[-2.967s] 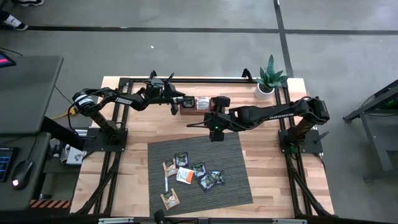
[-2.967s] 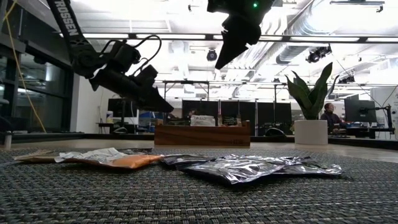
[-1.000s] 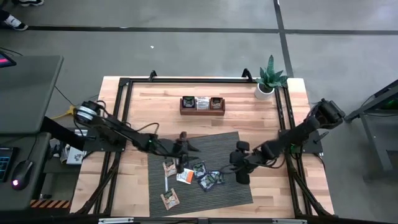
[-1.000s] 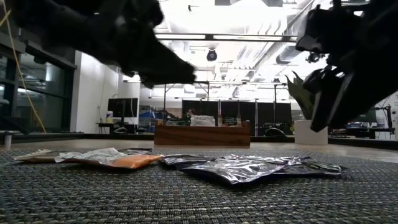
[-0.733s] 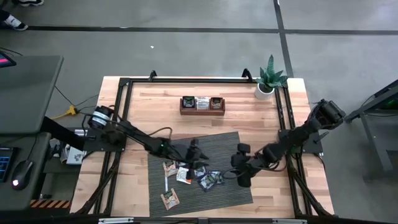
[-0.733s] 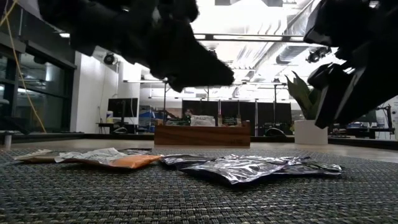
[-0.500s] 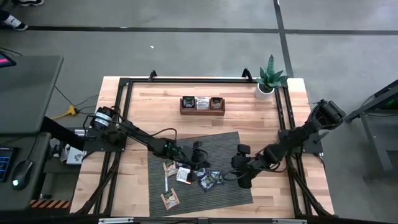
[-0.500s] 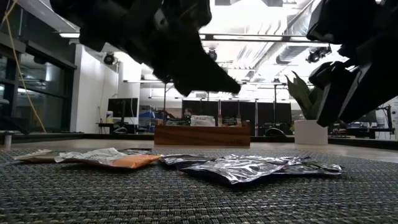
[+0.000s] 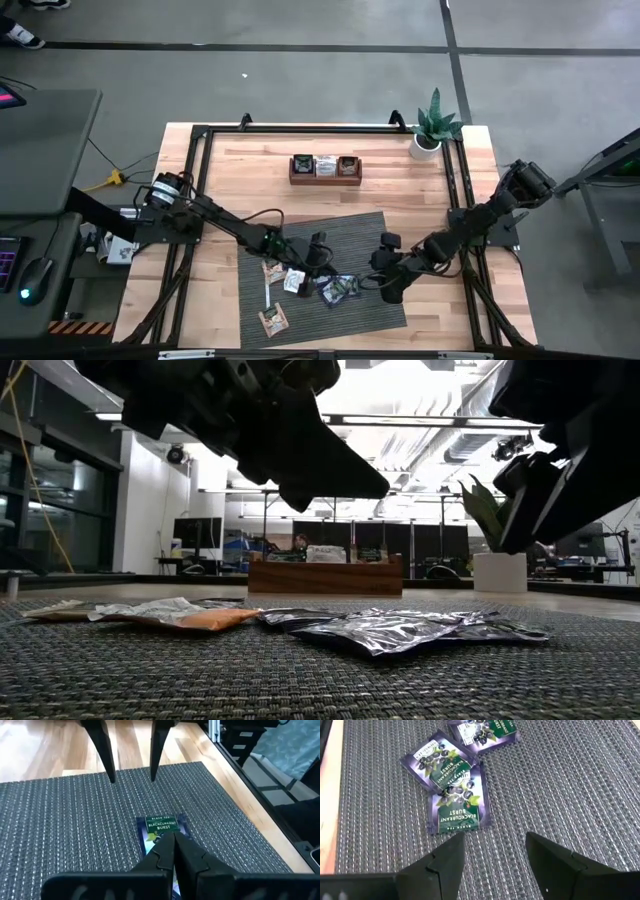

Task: Pick & Place Tea
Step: Put the purple tea bag into the left compartment of the wooden organizer

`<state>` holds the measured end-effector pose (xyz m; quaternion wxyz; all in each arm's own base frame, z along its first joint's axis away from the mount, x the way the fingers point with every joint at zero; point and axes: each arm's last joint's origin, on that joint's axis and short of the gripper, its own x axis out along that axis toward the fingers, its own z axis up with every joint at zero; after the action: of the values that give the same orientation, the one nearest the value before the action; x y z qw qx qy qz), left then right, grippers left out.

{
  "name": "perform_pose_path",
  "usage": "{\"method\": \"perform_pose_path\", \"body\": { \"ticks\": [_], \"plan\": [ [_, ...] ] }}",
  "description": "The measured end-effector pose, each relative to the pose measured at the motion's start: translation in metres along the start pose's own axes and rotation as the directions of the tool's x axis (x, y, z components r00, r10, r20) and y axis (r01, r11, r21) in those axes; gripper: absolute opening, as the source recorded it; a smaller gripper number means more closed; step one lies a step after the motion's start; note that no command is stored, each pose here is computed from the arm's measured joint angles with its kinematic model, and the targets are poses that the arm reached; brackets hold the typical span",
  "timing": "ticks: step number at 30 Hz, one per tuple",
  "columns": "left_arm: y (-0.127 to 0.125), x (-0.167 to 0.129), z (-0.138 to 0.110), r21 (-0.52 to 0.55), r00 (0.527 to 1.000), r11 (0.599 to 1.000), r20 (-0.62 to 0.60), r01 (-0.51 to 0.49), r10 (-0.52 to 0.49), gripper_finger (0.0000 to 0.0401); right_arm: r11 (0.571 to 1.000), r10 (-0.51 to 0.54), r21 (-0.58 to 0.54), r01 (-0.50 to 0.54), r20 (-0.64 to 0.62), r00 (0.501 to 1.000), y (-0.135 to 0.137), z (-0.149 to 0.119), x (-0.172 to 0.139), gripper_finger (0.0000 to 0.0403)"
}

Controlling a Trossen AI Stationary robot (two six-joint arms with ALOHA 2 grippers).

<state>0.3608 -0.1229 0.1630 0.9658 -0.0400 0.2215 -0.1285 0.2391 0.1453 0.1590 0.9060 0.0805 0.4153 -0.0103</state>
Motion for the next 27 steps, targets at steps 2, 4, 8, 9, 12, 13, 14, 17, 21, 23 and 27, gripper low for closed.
{"method": "perform_pose_path", "body": {
  "ticks": [2, 4, 8, 9, 12, 13, 14, 17, 21, 23, 27],
  "plan": [
    [-0.002, 0.0, 0.0, 0.002, 1.0, 1.0, 0.0, 0.004, -0.004, 0.0, 1.0, 0.004, 0.012, -0.004, 0.004, 1.0, 0.0, 0.0, 0.0, 0.0204],
    [-0.003, 0.002, -0.003, 0.002, 1.0, 1.0, -0.001, 0.01, -0.01, 0.0, 1.0, 0.01, 0.029, -0.01, 0.002, 1.0, 0.001, 0.001, 0.0, 0.0204],
    [-0.005, 0.014, -0.014, -0.001, 0.998, 1.0, -0.054, 0.029, -0.029, 0.0, 0.998, 0.033, 0.052, -0.032, -0.009, 0.999, 0.001, 0.0, 0.0, 0.0204],
    [-0.007, 0.019, -0.01, -0.001, 0.999, 0.999, -0.037, 0.036, -0.036, 0.0, 0.998, 0.04, 0.051, -0.039, -0.008, 0.999, 0.002, 0.0, 0.0, 0.0204],
    [-0.006, 0.03, -0.013, 0.007, 0.999, 1.0, -0.04, 0.01, -0.009, 0.0, 0.998, 0.045, 0.05, -0.044, -0.007, 0.999, 0.003, 0.0, -0.001, 0.0204],
    [-0.006, 0.032, -0.015, 0.015, 0.998, 1.0, -0.061, 0.001, 0.0, 0.0, 0.997, 0.048, 0.054, -0.047, -0.008, 0.999, 0.004, 0.0, -0.001, 0.0204],
    [-0.006, 0.032, -0.013, 0.018, 0.998, 1.0, -0.056, 0.003, -0.002, 0.0, 0.997, 0.048, 0.059, -0.047, -0.01, 0.999, 0.004, -0.001, -0.001, 0.0204],
    [-0.008, 0.032, 0.003, 0.02, 1.0, 1.0, 0.019, 0.006, -0.006, 0.0, 0.996, 0.051, 0.068, -0.05, -0.012, 0.999, 0.005, -0.002, -0.001, 0.0204],
    [-0.006, 0.033, -0.003, 0.034, 0.999, 0.999, -0.035, -0.032, 0.033, 0.0, 0.997, 0.052, 0.065, -0.051, -0.011, 0.999, 0.007, -0.003, -0.002, 0.0204],
    [-0.007, 0.035, 0.004, 0.036, 0.999, 0.998, -0.024, -0.045, 0.046, 0.0, 0.997, 0.047, 0.063, -0.046, -0.008, 0.999, 0.007, -0.003, -0.002, 0.0204],
    [-0.008, 0.045, 0.004, 0.043, 0.996, 0.997, -0.062, -0.059, 0.062, 0.0, 0.998, 0.033, 0.06, -0.033, -0.002, 0.999, 0.006, -0.003, -0.002, 0.0204]
  ]
}}
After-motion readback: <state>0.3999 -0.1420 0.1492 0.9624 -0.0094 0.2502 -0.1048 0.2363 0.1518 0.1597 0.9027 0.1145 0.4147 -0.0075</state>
